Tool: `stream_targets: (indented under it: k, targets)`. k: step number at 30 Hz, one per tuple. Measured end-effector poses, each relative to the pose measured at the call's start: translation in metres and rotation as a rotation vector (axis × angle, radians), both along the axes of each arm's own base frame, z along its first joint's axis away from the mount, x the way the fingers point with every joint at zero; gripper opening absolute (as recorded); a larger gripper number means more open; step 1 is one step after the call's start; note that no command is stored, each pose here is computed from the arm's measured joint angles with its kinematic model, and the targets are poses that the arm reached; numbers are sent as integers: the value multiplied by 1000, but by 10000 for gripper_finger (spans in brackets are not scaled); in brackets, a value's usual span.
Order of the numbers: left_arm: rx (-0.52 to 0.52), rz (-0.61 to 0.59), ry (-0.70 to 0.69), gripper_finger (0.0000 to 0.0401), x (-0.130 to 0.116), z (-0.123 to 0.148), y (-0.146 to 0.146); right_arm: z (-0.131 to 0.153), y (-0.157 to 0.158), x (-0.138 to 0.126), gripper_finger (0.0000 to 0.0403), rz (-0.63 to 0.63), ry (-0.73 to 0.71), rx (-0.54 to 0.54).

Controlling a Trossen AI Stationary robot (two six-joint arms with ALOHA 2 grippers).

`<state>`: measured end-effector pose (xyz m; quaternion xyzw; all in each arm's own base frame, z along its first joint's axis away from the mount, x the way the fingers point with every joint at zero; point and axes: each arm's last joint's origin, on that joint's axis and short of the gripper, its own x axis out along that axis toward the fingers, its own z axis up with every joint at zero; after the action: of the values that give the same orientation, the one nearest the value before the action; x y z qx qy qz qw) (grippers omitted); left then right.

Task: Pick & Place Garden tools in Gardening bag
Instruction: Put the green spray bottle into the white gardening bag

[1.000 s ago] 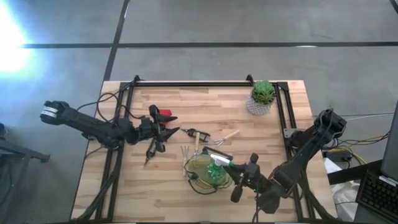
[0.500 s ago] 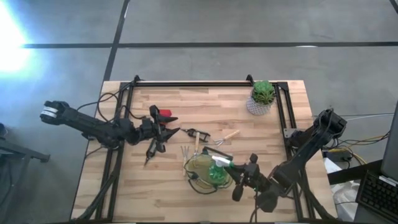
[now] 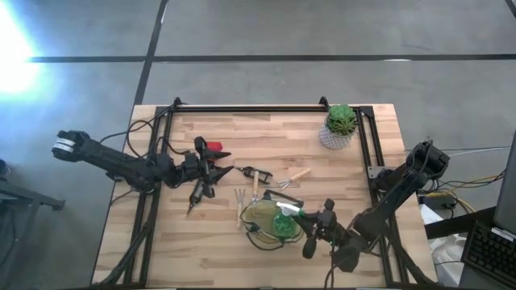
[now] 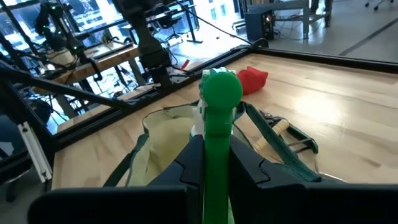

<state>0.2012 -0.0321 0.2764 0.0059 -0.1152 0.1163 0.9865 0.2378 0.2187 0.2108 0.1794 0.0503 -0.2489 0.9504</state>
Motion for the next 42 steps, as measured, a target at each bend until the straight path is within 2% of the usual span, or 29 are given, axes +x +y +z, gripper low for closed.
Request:
stream_targets:
  k: [10, 21, 35, 42]
  targets:
    - [0, 0, 0, 204, 0, 0, 0, -4, 4, -6, 29, 40, 32, -42]
    - [0, 0, -1, 204, 0, 0, 0, -19, 0, -13, 29, 76, 64, -6]
    - [-1, 1, -2, 204, 0, 0, 0, -21, 2, -13, 30, 146, 112, 20]
    - [-2, 1, 0, 204, 0, 0, 0, -21, 2, -13, 69, 146, 112, 21]
